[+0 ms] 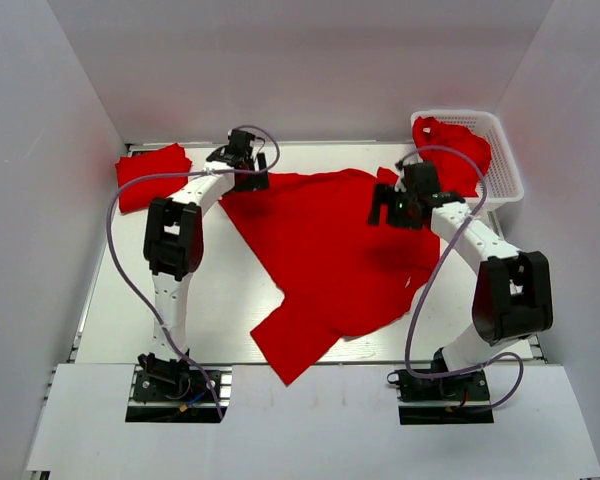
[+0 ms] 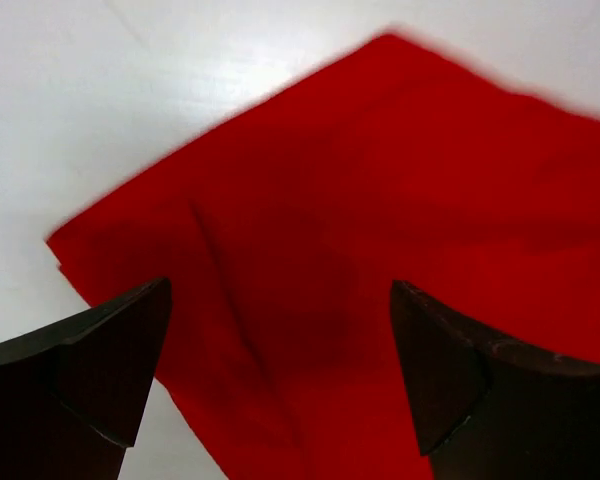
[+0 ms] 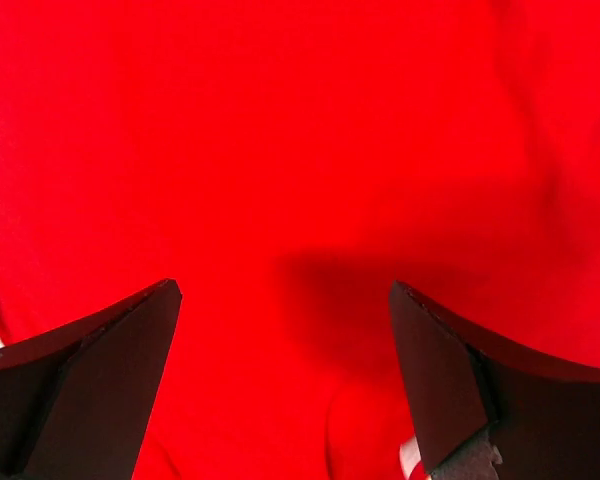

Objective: Fold and stack the t-shirts
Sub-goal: Flatten out the tshirt

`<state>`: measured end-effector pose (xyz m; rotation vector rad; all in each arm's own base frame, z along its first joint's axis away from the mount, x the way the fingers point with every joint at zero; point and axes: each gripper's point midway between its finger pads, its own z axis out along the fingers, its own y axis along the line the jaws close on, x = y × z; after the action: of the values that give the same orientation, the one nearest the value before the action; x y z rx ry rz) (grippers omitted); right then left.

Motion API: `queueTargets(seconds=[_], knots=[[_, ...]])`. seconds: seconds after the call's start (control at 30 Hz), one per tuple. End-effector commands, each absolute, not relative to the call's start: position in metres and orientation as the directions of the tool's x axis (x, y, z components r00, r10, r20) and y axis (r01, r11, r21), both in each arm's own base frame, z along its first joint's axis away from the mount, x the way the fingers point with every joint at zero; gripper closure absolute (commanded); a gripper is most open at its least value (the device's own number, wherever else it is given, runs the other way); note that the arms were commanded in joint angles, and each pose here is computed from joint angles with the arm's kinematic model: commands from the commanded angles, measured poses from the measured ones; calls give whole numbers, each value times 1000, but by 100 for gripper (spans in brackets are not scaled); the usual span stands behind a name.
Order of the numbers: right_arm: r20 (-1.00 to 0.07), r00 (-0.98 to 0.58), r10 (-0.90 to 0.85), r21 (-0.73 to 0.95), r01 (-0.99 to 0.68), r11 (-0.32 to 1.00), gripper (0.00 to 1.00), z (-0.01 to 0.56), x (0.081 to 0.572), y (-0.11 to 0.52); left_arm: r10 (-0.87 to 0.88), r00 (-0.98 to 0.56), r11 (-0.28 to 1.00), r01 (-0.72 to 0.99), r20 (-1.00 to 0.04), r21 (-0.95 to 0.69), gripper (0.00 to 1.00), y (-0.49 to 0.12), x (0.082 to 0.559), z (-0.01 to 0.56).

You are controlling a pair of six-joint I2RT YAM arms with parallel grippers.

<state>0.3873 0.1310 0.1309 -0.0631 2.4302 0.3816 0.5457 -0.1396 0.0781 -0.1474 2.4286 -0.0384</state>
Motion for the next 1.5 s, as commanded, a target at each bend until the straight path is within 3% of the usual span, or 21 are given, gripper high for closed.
queueTargets(seconds=[0.0, 0.17, 0.37, 0.43, 0.5, 0.53, 0.6, 0.67, 0.7, 0.73, 0.77, 0.83, 0.93, 0.97, 1.1, 1.13, 1.2, 1.23, 1.3, 1.33, 1.47], knots=[[-497, -861, 111, 305, -53, 951, 10, 89, 355, 128, -110, -809, 994, -84, -578, -71, 0, -137, 513, 58], [-403, -905, 132, 349, -19, 937, 10, 52, 347, 137, -182, -867, 983, -177, -463, -55, 0, -115, 461, 13], [-348, -930, 122, 316, 6, 949, 10, 26, 377, 140, -250, -904, 966, -259, -346, -23, 0, -100, 394, -10], [-277, -955, 110, 287, 27, 958, 10, 0, 376, 137, -282, -903, 957, -287, -325, -32, 0, -98, 376, -6], [-361, -926, 111, 305, -5, 952, 10, 26, 428, 149, -316, -911, 946, -324, -265, -17, 0, -96, 339, -13], [-287, -953, 100, 287, 15, 958, 10, 0, 416, 146, -318, -911, 947, -320, -262, -34, 0, -98, 337, -7], [-334, -938, 87, 306, -21, 952, 10, 11, 453, 157, -332, -916, 943, -328, -224, -52, 0, -104, 317, -10], [-278, -959, 56, 313, -35, 949, 10, -11, 464, 164, -327, -933, 933, -293, -150, -211, 0, -132, 303, -13], [-342, -938, 60, 337, -63, 939, 10, 5, 492, 172, -327, -933, 933, -293, -150, -212, 0, -132, 302, -13], [-335, -941, 44, 340, -77, 937, 10, -12, 507, 175, -316, -942, 918, -274, -112, -286, 0, -152, 305, -9], [-426, -903, 46, 356, -121, 927, 10, 10, 545, 183, -311, -947, 913, -273, -84, -303, 0, -157, 304, -11], [-424, -905, 40, 358, -126, 925, 10, -10, 554, 185, -301, -948, 914, -258, -99, -313, 0, -164, 314, -4], [-628, -775, 71, 383, -229, 895, 10, 43, 608, 196, -275, -948, 929, -219, -158, -298, 0, -169, 341, 21], [-641, -764, 79, 391, -236, 890, 10, 47, 610, 193, -261, -947, 937, -202, -186, -287, 0, -168, 349, 29], [-759, -650, 27, 323, -340, 883, 10, 112, 623, 191, -202, -896, 959, -100, -396, -264, 0, -164, 401, 99], [-813, -581, -20, 250, -381, 890, 10, 152, 621, 186, -198, -880, 962, -88, -432, -260, 0, -163, 407, 111], [-816, -573, -78, 200, -406, 892, 10, 160, 609, 182, -191, -848, 968, -78, -494, -240, 0, -157, 415, 138], [-856, -511, -72, 173, -416, 893, 10, 208, 600, 179, -204, -837, 969, -97, -507, -229, 0, -149, 417, 145], [-827, -554, -91, 185, -421, 888, 10, 201, 577, 179, -224, -828, 971, -147, -514, -186, 0, -132, 408, 157], [-861, -503, -72, 186, -443, 877, 10, 247, 561, 178, -266, -818, 963, -204, -509, -177, 0, -121, 405, 159], [-818, -570, -83, 224, -447, 866, 10, 240, 501, 182, -330, -789, 941, -321, -519, -111, 0, -81, 392, 160]])
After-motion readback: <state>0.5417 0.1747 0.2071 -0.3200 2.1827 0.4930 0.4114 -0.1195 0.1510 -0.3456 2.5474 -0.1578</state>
